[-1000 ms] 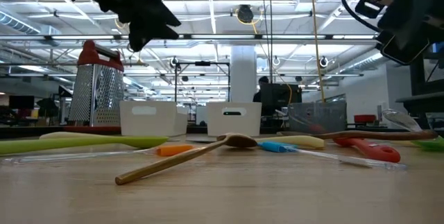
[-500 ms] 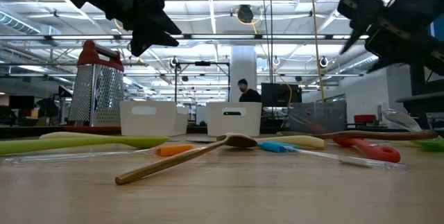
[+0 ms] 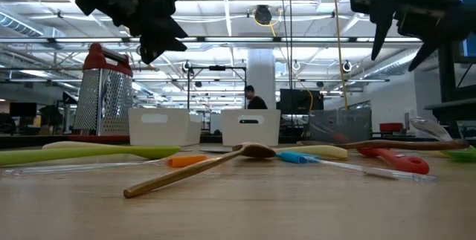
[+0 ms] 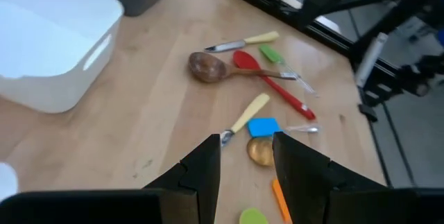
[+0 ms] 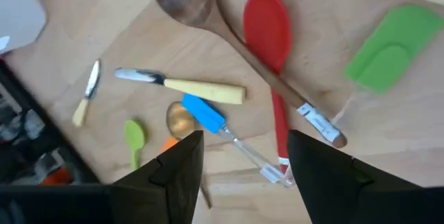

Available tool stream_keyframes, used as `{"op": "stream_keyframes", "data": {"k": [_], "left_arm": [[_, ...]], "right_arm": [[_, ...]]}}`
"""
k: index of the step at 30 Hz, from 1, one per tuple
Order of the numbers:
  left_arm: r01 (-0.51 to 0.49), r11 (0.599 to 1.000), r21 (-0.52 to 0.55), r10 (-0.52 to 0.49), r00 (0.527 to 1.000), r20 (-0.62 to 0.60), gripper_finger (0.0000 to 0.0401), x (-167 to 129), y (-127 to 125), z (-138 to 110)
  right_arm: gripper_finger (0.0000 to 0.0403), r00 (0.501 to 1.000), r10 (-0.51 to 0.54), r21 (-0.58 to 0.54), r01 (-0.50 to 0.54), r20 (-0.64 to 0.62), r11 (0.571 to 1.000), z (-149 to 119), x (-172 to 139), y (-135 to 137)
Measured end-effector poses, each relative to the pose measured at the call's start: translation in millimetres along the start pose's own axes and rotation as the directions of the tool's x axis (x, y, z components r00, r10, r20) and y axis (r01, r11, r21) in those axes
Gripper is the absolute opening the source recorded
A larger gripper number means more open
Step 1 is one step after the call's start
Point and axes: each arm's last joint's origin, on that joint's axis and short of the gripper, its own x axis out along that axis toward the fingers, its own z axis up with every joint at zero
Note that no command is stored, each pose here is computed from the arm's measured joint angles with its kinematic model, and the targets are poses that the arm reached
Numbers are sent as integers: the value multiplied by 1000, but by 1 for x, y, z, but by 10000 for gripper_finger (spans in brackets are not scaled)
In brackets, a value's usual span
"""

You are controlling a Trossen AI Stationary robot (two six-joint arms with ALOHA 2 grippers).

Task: Pick & Place Kitchen Items
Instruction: Put the green spatula into the black bin

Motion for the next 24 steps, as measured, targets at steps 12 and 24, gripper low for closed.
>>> {"op": "stream_keyframes", "data": {"k": [12,24], "left_arm": [[84,996,40,-83,996,-37,136,-4,7,-1],[97,995,36,-96,995,-33,136,-8,13,1]], "right_arm": [[201,925,-379,101,375,23,921,-33,27,-5],[203,894,-441,150,426,85,892,-35,51,-5]]}}
